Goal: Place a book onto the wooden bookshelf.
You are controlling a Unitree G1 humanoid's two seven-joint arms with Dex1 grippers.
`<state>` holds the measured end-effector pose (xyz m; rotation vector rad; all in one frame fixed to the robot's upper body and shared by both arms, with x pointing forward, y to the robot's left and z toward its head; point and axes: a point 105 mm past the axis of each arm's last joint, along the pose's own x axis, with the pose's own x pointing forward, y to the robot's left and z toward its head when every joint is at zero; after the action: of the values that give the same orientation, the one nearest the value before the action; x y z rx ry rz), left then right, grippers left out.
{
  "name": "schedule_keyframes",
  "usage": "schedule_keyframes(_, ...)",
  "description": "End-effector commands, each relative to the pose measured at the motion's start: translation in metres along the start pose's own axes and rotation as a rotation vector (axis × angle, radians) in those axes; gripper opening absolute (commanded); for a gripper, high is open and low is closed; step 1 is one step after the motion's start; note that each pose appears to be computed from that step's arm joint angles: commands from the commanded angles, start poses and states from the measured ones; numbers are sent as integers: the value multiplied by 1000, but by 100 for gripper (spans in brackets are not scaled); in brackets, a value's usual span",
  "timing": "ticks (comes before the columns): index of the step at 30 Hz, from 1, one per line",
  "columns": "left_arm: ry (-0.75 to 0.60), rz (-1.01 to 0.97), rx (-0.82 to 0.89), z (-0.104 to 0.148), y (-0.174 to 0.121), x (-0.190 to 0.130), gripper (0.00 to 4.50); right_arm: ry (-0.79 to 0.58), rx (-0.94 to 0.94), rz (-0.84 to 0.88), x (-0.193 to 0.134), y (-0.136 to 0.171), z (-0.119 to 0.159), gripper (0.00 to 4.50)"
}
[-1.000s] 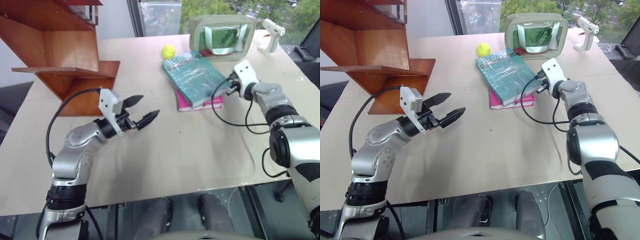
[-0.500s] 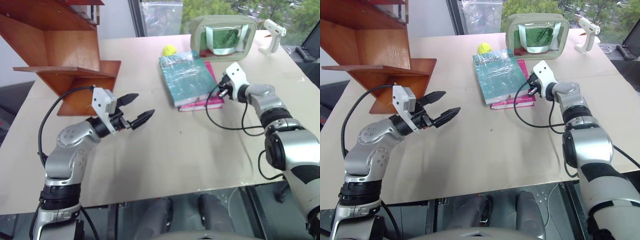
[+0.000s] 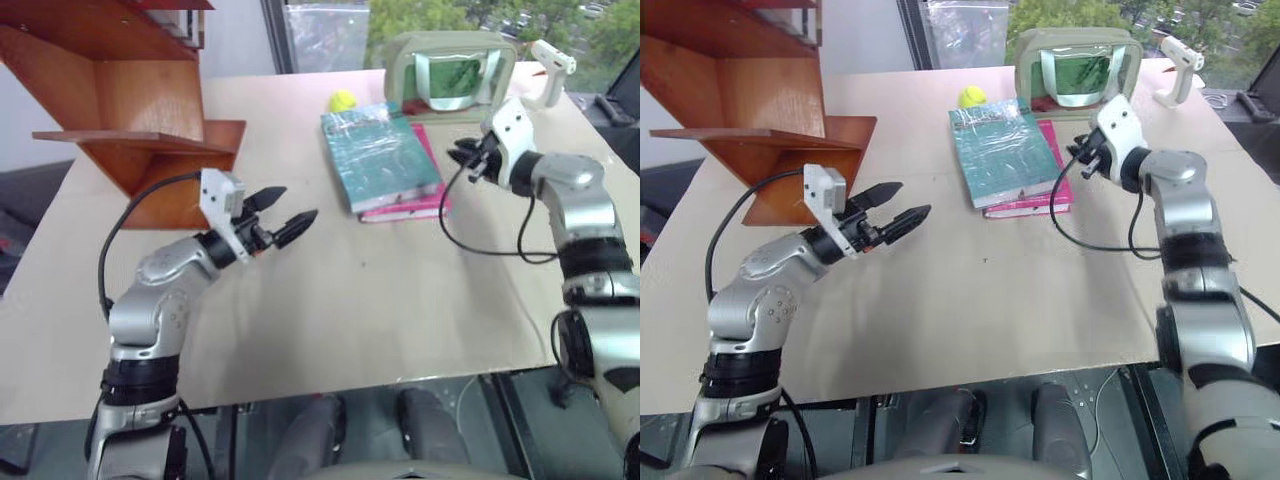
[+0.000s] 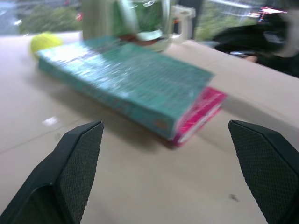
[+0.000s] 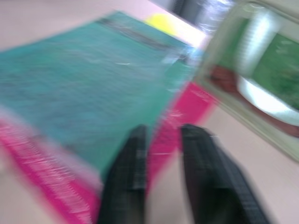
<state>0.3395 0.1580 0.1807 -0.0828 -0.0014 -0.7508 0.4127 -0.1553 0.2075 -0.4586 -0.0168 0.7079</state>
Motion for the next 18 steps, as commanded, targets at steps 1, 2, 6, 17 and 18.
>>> schedule_keyframes(1, 32, 29, -168, 1, 6, 10, 450, -93, -37, -12, -6, 12, 37, 317)
schedule_keyframes(2, 36, 25, -252, 1, 5, 16, 450, -108, -40, -7, -9, 18, 42, 363)
schedule_keyframes(6, 68, 66, -628, -1, 14, 47, 450, -195, -54, 31, -29, 47, 62, 363)
schedule_keyframes(17, 140, 74, -1027, -19, 11, 128, 450, -189, 20, 137, -107, 128, 65, 447)
schedule_keyframes(18, 130, 67, -1033, -18, 11, 131, 450, -187, 28, 121, -110, 128, 66, 447)
